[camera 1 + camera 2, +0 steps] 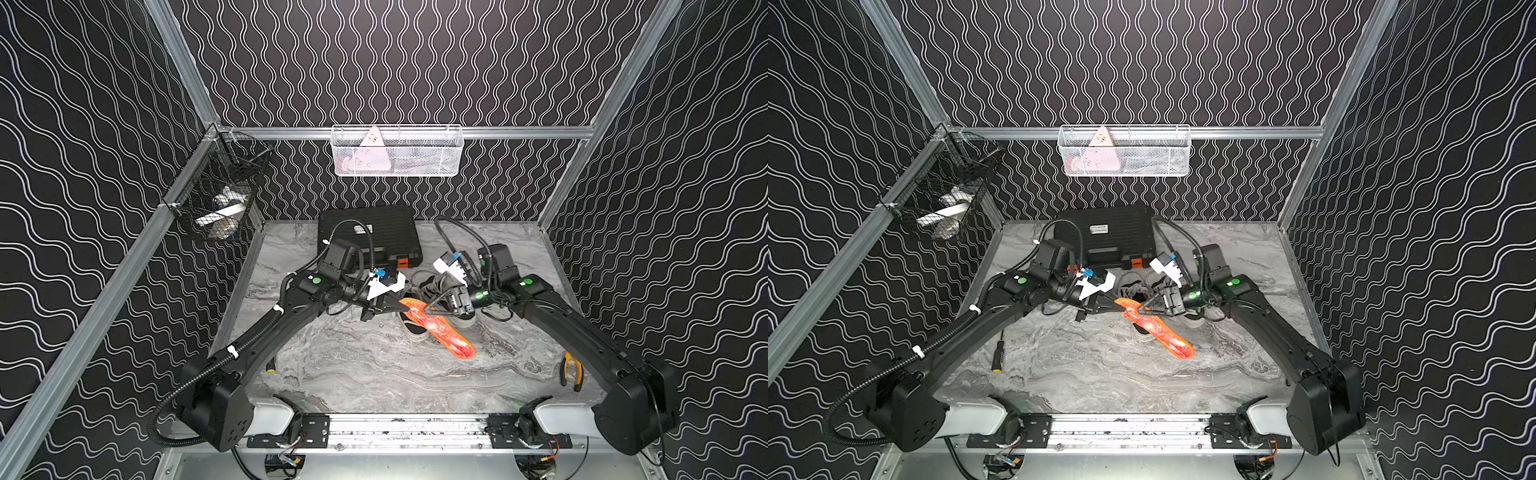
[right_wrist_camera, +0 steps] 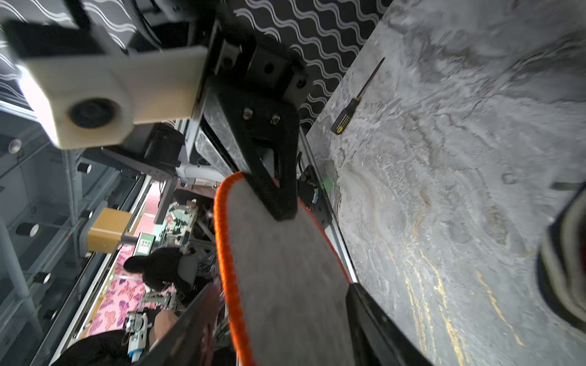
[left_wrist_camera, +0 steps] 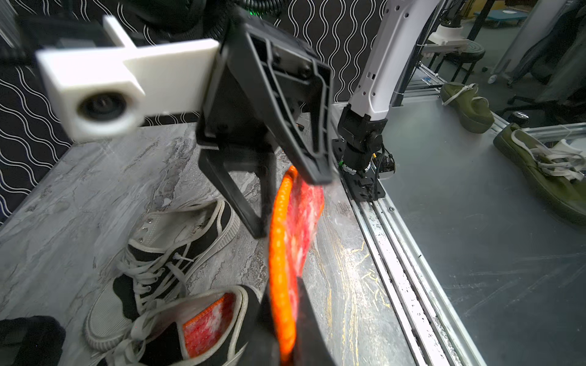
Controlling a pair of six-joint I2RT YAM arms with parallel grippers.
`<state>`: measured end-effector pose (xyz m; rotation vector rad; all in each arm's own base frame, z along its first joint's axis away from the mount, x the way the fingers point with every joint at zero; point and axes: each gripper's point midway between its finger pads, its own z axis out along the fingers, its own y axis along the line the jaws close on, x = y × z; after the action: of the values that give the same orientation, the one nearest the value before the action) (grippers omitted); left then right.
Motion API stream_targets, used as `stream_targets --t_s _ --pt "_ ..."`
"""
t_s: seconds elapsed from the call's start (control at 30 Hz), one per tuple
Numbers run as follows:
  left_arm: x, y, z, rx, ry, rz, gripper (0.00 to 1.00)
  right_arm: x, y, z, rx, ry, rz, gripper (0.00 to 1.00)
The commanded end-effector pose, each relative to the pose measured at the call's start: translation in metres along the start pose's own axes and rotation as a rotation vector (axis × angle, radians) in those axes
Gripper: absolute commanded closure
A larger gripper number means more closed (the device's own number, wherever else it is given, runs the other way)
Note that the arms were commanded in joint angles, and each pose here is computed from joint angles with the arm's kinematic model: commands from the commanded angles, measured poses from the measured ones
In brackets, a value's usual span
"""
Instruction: Insert the insole into the shoe
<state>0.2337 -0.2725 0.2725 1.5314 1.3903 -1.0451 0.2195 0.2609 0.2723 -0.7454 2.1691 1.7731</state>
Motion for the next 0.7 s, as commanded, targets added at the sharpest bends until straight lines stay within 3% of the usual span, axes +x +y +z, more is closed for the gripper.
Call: stream_targets --t_s 0.0,0.17,0.43,0.67 --pt "0.001 -0.009 -0.001 0.032 0.005 0.025 1.0 -0.014 0.004 -0.014 -0.042 -0.052 -0.027 0.33" --pt "-0.014 -0.012 0.0 0.033 -0.034 0.055 1.0 -0.01 -0.011 -0.009 -0.053 -0.024 0.03 0.34" --pt "-0.014 0.001 0.005 0.017 -0.033 0.059 1.0 0.015 0.023 0.018 -0.159 0.078 -0.044 0.33" --pt "-0.02 0.01 0.006 -0.015 -0.061 0.059 1.0 0.03 0.01 0.039 -0.107 0.145 -0.006 0.34"
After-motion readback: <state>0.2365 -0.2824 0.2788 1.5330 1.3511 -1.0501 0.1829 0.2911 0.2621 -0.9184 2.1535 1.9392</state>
